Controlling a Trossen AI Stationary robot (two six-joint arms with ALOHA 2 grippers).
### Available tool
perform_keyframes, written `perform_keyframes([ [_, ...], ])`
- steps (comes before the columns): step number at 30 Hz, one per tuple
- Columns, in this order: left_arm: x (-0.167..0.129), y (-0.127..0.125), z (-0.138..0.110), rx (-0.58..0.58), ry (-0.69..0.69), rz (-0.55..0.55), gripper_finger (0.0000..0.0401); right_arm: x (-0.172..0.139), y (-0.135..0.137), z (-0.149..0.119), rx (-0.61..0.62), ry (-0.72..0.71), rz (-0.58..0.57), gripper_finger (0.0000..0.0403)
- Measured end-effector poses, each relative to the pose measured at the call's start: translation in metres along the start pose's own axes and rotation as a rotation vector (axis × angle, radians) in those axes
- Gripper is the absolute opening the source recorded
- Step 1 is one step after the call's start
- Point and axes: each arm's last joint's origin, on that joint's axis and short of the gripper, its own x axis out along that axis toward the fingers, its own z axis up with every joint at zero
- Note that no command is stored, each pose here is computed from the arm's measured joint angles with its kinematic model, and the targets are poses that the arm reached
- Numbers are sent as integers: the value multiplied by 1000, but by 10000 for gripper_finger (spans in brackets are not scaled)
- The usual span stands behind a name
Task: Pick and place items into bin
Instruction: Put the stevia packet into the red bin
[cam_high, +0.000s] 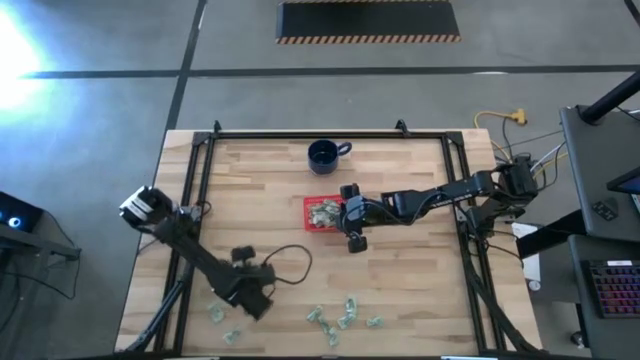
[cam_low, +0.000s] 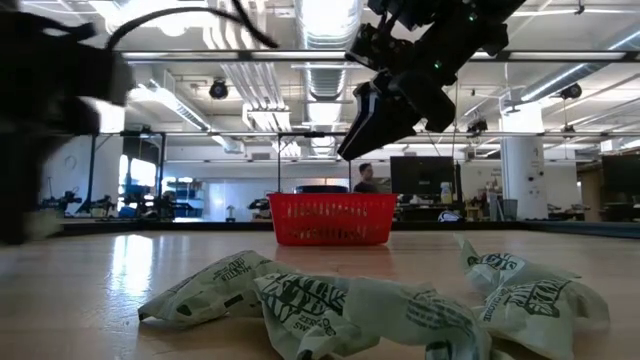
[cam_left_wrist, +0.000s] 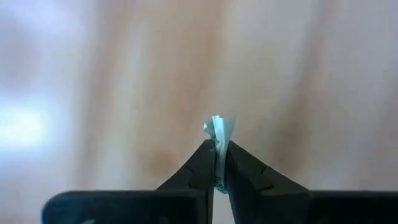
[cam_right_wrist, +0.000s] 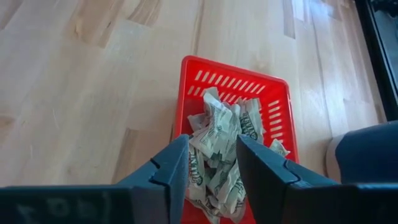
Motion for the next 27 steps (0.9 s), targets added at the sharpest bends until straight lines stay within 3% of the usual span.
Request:
perform_keyframes([
  [6, 6, 30, 33, 128, -211, 269, 15, -5, 3, -4, 16, 52, 17, 117],
  [12, 3, 63, 69, 210, -286, 468, 15, -25, 11, -9, 72, 150, 51, 110],
  [21, 9, 102, 128, 332, -412, 467, 15, -56, 29, -12, 153, 220, 92, 106],
  [27, 7, 122, 157, 373, -555, 336, 15, -64, 46, -13, 148, 211, 124, 100],
])
